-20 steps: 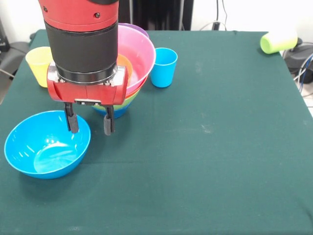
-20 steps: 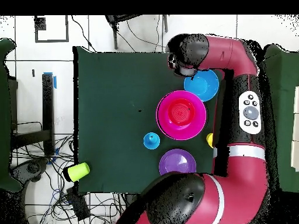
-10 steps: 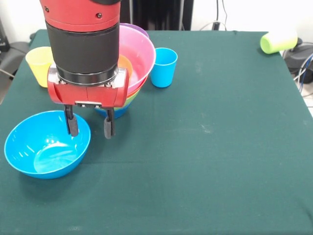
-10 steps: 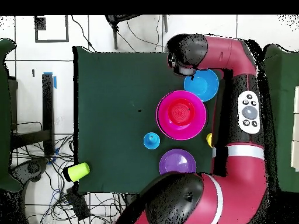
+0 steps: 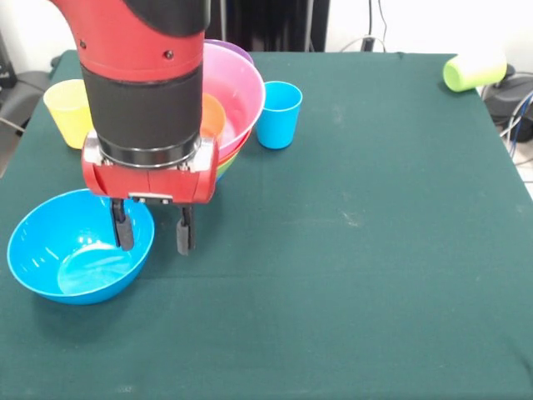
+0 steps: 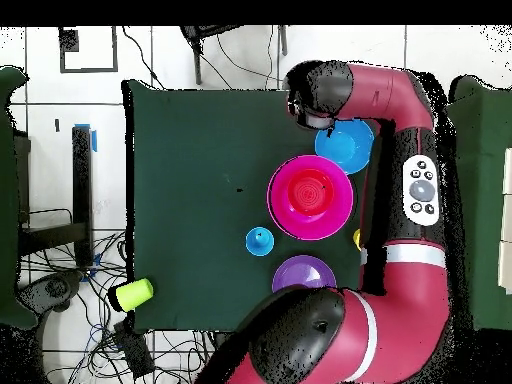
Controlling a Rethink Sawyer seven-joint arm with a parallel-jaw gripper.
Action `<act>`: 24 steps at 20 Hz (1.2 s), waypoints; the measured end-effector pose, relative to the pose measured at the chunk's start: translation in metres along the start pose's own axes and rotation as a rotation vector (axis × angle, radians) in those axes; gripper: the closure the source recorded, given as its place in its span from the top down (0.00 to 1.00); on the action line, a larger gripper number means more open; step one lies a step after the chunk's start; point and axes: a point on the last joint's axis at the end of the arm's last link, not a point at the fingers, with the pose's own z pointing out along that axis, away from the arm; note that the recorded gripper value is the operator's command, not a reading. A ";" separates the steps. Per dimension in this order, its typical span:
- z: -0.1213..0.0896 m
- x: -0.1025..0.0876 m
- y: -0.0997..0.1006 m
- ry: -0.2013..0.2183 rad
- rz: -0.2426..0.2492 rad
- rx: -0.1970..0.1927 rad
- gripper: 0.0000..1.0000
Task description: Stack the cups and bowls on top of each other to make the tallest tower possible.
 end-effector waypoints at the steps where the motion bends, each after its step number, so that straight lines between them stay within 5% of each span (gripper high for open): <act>1: 0.003 0.001 0.000 0.003 0.000 0.000 1.00; 12: 0.035 0.011 -0.003 0.035 0.005 0.009 1.00; 24: 0.043 0.011 -0.011 0.035 0.015 0.022 1.00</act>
